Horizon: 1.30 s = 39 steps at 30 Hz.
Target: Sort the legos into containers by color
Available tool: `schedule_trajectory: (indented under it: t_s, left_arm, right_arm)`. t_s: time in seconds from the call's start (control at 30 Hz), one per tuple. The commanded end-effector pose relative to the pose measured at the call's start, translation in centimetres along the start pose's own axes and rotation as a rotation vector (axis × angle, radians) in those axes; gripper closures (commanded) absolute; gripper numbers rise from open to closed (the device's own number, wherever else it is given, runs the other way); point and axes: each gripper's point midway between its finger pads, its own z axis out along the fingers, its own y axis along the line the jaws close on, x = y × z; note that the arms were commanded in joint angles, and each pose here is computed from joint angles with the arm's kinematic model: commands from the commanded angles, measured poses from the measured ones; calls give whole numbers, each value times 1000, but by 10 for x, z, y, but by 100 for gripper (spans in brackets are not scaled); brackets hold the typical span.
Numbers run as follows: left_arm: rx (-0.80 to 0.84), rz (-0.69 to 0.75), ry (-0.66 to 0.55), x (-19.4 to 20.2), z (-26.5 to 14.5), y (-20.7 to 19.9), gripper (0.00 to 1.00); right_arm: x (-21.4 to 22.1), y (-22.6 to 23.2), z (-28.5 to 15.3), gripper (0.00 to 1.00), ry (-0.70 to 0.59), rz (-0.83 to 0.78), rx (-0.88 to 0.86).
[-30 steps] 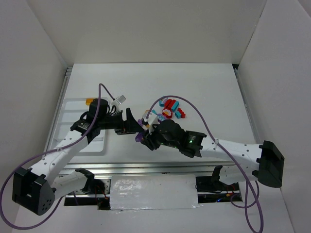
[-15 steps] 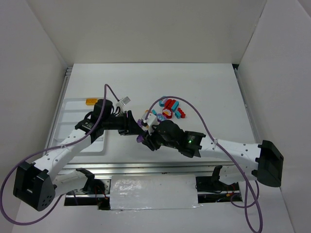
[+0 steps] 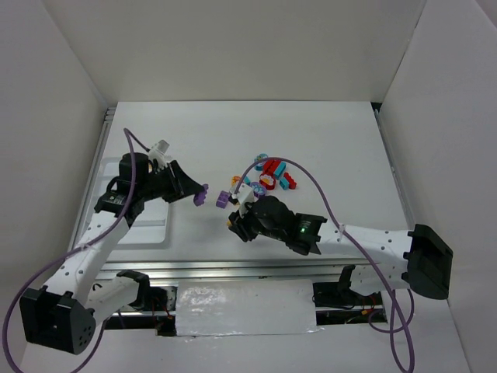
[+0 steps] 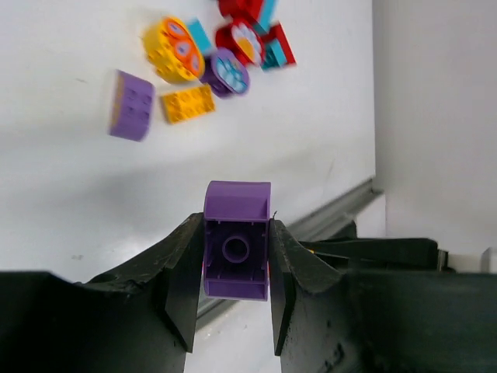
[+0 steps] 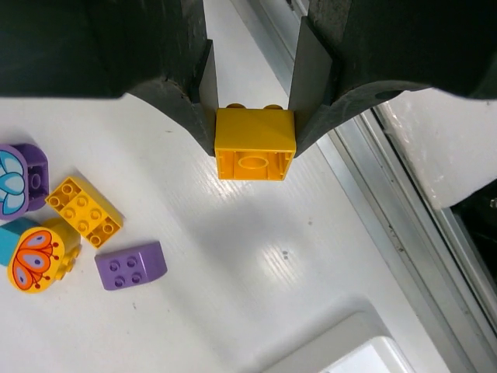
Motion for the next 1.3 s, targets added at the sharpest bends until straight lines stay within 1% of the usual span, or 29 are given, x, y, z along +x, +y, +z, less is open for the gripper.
schedule_trajectory:
  t_s: [0.0, 0.07, 0.1, 0.13, 0.2, 0.23, 0.27, 0.37, 0.4, 0.43, 0.47, 0.5, 0.53, 0.57, 0.63, 0.67, 0.7, 0.73, 0.77, 0.87, 0.9, 0.97, 1.0, 1.03, 1.13, 1.2, 1.23, 1.27]
  left_arm:
    - [-73, 42, -122, -33, -20, 2, 100]
    - [-179, 19, -186, -48, -30, 22, 100]
    - [-248, -14, -216, -54, -33, 35, 100]
    - [-446, -64, -299, -66, -44, 72, 100]
    - [-619, -140, -406, -79, -59, 104, 100]
    - [-679, -200, -449, -83, -61, 118, 100]
    - [-767, -233, -522, -90, -71, 137, 100]
    - [-859, -349, -606, -101, -75, 166, 100]
    - [-877, -387, -614, -103, -70, 173, 100]
    - [-900, -418, -647, -109, -75, 183, 100]
    - [-902, -423, -681, -118, -74, 186, 99]
    - [-922, -443, -685, -120, -70, 195, 96]
    - [-929, -446, -692, -124, -69, 199, 92]
    - [-940, -442, -699, -127, -67, 203, 84]
    - [-960, -471, -709, -130, -62, 217, 75]
    - [-956, -481, -715, -132, -60, 220, 73]
    - [-955, -484, -721, -135, -55, 226, 69]
    - [-959, -489, -728, -138, -55, 230, 63]
    - [-963, -487, -733, -141, -54, 233, 60]
    - [-1002, -502, -715, -145, -48, 249, 51]
    - [-998, -501, -728, -148, -48, 251, 43]
    - [-994, -509, -719, -148, -43, 256, 34]
    - [-995, -518, -718, -148, -42, 258, 29]
    - [-1001, -524, -711, -146, -42, 259, 20]
    - [-1005, -538, -709, -143, -44, 258, 12]
    - [-970, -533, -737, -149, -52, 244, 10]
    - [-933, -516, -755, -153, -61, 227, 9]
    - [-904, -505, -764, -154, -66, 217, 9]
  right_arm:
    - [-12, -6, 3, 100, -55, 17, 14]
    - [-13, -9, 3, 100, -58, 25, 15]
    - [-15, -9, 4, 100, -64, 30, 15]
    - [-15, -8, 5, 100, -62, 38, 11]
    - [-21, -6, 6, 100, -74, 50, 8]
    - [-21, -6, 8, 100, -72, 59, 6]
    - [-24, -5, 9, 100, -75, 64, 3]
    - [-25, -3, 11, 100, -73, 77, -4]
    - [-25, -1, 10, 100, -72, 77, -11]
    - [-24, -1, 9, 100, -71, 77, -16]
    - [-23, -1, 9, 100, -71, 79, -16]
    - [-25, 0, 6, 100, -79, 76, -25]
    - [-26, 1, 5, 100, -83, 77, -28]
    - [-24, 0, 4, 100, -82, 76, -27]
    - [-27, 1, -1, 100, -97, 78, -33]
    - [-26, 0, -2, 100, -100, 78, -28]
    - [-29, 0, -4, 100, -110, 79, -27]
    - [-28, 0, -4, 100, -108, 81, -29]
    - [-27, 0, -4, 100, -106, 80, -30]
    - [-27, 2, -4, 100, -105, 78, -38]
    - [-27, 3, -3, 100, -105, 78, -41]
    - [-27, 3, -2, 100, -103, 78, -43]
    - [-27, 3, -1, 100, -103, 80, -42]
    - [-28, 3, 0, 100, -103, 80, -41]
    - [-28, 0, 6, 100, -94, 92, -21]
    - [-28, -4, 12, 100, -86, 121, -5]
    - [-31, -8, 20, 100, -81, 142, 11]
    - [-35, -16, 26, 100, -78, 199, 29]
